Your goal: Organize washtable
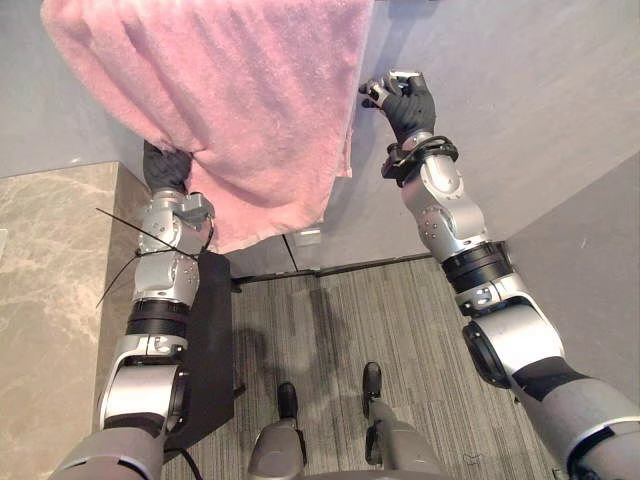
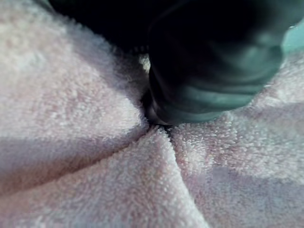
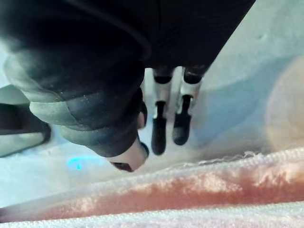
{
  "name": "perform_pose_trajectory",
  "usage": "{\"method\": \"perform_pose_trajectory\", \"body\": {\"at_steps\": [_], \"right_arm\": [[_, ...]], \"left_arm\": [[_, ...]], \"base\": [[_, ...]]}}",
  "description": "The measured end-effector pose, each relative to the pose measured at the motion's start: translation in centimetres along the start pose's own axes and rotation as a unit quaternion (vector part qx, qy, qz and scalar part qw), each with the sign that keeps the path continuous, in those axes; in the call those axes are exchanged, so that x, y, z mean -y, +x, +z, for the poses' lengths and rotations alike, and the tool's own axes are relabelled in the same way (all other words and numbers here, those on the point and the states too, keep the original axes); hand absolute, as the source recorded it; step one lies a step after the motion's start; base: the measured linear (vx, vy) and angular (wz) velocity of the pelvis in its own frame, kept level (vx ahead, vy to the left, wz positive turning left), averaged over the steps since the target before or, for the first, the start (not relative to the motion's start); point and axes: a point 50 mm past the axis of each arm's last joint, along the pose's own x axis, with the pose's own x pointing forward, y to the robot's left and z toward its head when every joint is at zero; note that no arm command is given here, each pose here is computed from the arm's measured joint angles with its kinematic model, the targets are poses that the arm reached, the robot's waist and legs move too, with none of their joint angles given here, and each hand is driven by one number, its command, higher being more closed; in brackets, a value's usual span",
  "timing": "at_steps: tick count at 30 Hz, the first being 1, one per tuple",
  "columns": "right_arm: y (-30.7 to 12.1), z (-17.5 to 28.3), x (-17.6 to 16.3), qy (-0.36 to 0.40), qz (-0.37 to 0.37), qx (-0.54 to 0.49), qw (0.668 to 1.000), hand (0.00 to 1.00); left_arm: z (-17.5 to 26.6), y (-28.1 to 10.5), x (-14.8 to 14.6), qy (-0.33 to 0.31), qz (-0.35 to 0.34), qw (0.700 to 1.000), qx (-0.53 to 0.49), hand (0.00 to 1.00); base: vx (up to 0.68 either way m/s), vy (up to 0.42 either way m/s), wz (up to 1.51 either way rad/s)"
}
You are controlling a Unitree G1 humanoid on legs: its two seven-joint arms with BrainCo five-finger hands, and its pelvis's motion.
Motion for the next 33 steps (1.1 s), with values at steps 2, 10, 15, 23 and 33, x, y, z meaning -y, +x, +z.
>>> {"method": "perform_pose_trajectory", "body": {"at_steps": [2, 10, 15, 23, 33], "right_arm": [[0.0, 0.0, 0.0, 0.001, 0.000, 0.003, 1.000, 0.00], [-0.1, -0.2, -0.7, -0.007, 0.016, 0.004, 1.000, 0.00], [-0.1, -0.2, -0.9, -0.020, 0.027, 0.005, 0.999, 0.00], [-0.3, -0.5, -2.1, -0.020, 0.045, 0.008, 0.999, 0.00], [-1.4, -2.1, -7.6, 0.005, 0.125, -0.005, 0.992, 1.00]], "left_arm": [[0.0, 0.0, 0.0, 0.000, 0.000, 1.000, -0.001, 1.00], [-0.2, 0.0, 0.0, 0.002, 0.001, 1.000, -0.005, 1.00], [-0.6, -0.1, -0.2, 0.004, 0.004, 1.000, -0.012, 1.00], [-0.6, -0.1, -0.2, 0.004, 0.004, 1.000, -0.013, 1.00], [-0.4, 0.9, 1.3, 0.008, -0.014, 1.000, -0.015, 1.00]], "base": [[0.00, 0.000, 0.00], [0.00, 0.000, 0.00], [0.00, 0.000, 0.00], [0.00, 0.000, 0.00], [0.00, 0.000, 0.01]]}}
